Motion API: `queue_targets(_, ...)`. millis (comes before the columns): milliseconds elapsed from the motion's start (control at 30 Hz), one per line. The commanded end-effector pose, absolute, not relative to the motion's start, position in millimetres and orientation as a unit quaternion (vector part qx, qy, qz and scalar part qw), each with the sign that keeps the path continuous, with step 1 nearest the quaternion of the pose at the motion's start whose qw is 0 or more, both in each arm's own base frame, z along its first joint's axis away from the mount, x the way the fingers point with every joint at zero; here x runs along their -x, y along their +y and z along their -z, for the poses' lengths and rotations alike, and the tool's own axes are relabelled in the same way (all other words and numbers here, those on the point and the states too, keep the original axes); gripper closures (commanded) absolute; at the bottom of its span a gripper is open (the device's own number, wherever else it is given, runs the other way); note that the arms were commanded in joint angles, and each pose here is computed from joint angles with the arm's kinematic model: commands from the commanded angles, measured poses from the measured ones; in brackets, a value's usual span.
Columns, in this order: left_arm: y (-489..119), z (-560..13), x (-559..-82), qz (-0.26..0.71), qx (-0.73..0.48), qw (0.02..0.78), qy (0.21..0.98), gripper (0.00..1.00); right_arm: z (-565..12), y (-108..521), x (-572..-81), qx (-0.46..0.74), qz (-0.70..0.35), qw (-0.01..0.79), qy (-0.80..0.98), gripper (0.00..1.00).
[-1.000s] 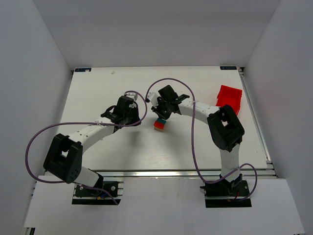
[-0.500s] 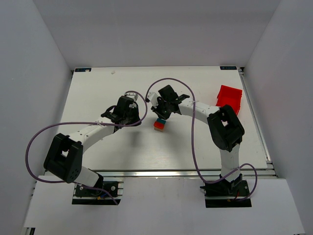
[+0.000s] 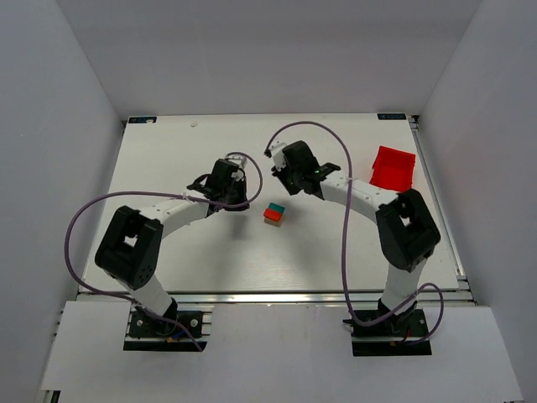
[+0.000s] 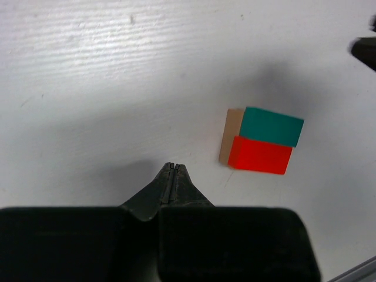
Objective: Build the wood block tower
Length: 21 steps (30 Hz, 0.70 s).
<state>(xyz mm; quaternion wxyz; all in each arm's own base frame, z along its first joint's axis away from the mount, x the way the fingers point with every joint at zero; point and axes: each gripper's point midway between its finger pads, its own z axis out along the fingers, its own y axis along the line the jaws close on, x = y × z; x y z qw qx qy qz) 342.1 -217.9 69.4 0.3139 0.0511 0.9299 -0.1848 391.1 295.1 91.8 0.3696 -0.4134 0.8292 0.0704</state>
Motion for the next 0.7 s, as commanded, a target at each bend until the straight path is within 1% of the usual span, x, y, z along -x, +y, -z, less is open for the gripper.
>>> queue_targets(0,-238.6,-89.4,-362.0,0.216,-0.081,0.342,0.911,1.00,-125.8,259.7,-399.7,0.297,-0.040,0.425,0.854,0.74)
queue_targets(67,-243.8,-83.5,-363.0,0.221,-0.091,0.336,0.911,1.00,-130.2,243.2,-393.4,0.258,-0.031,0.431,0.864,0.74)
queue_targets(100,-247.6,-85.2,-364.6,0.228,-0.095,0.336,0.909,1.00,-118.9,231.5,-385.1,0.248,-0.024,0.418,0.874,0.74)
queue_targets(267,-256.9,-77.6,-363.7,0.243,-0.109,0.321,0.909,1.00,-106.3,200.1,-363.4,0.198,-0.010,0.397,0.896,0.74)
queue_targets(433,-266.1,-70.4,-357.3,0.258,-0.123,0.305,0.908,1.00,-94.8,189.6,-349.4,0.168,-0.019,0.390,0.905,0.74)
queue_targets(667,-273.0,-66.7,-354.1,0.260,-0.130,0.299,0.909,1.00,-94.4,185.3,-350.0,0.159,-0.019,0.391,0.906,0.74)
